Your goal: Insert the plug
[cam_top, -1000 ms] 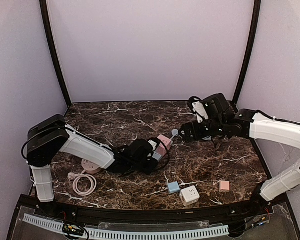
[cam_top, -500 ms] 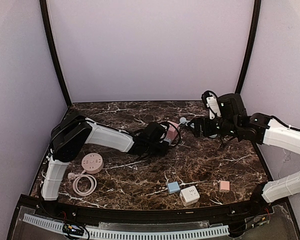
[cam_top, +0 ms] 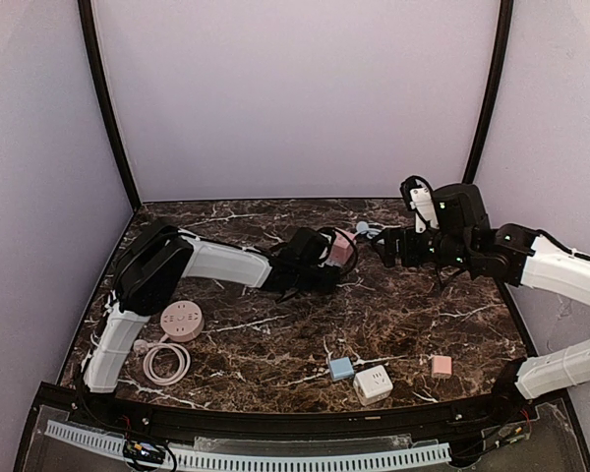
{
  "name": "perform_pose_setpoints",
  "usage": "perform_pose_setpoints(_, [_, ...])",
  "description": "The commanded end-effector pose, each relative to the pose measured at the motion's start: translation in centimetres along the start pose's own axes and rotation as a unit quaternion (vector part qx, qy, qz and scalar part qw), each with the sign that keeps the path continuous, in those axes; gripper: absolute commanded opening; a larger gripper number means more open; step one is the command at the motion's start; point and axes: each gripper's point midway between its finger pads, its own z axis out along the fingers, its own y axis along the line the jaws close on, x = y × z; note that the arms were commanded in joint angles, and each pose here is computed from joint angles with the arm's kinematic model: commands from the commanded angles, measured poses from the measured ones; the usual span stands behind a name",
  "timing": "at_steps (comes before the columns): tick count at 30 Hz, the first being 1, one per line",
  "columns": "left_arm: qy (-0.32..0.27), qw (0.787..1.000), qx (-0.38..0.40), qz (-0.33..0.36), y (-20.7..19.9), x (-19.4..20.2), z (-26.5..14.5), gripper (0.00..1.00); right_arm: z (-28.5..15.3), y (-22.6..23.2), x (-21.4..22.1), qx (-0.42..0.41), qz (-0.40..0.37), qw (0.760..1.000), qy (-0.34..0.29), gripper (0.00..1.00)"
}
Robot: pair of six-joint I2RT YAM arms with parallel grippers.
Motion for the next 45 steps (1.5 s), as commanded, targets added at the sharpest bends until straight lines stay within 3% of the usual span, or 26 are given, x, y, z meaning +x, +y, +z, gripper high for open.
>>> perform_pose_setpoints(1, [-0.015, 1.0, 0.023, 0.009, -0.8, -1.7, -1.9, 0.71, 0.2, -0.3, -0.5, 0.006, 0.009, 1.0, -0.012, 0.99])
perform_pose_setpoints(3, [-0.025, 0.999, 0.025, 0.012, -0.8, -2.3, -3.1, 0.85, 0.2, -0.4, -0.6, 0.008, 0.01, 1.0, -0.014, 0.99])
perform_pose_setpoints(11, [-0.054, 0.998, 0.027, 0.019, -0.4, -4.4, -8.6, 0.97, 0.3, -0.4, -0.6, 0.009, 0.009, 1.0, -0.017, 0.99])
perform_pose_setpoints(28, [-0.02, 0.995, -0.097, 0.019, 7.1, 2.3, -17.6, 0.99, 1.3, 0.0, 0.0, 0.0, 0.002, 1.0, -0.006, 0.99])
perform_pose_setpoints(32, [0.004, 0.994, -0.112, 0.02, 8.7, 5.5, -19.0, 0.98, 1.6, 0.5, 0.2, -0.011, -0.003, 1.0, 0.0, 0.99])
perform_pose_setpoints(37, [0.021, 0.998, -0.03, 0.06, 5.7, 8.1, -19.8, 0.95, 1.9, 1.1, 0.2, -0.026, -0.005, 1.0, 0.005, 0.99])
perform_pose_setpoints(40, [0.032, 0.993, 0.016, 0.116, 2.6, 9.6, -20.3, 0.94, 2.1, 1.8, 0.5, -0.042, -0.006, 0.999, 0.014, 0.99])
perform_pose_setpoints(45, [0.031, 0.979, 0.132, 0.152, -2.6, 11.2, -20.9, 0.93, 2.3, 2.3, 1.3, -0.06, 0.002, 0.998, 0.029, 0.99])
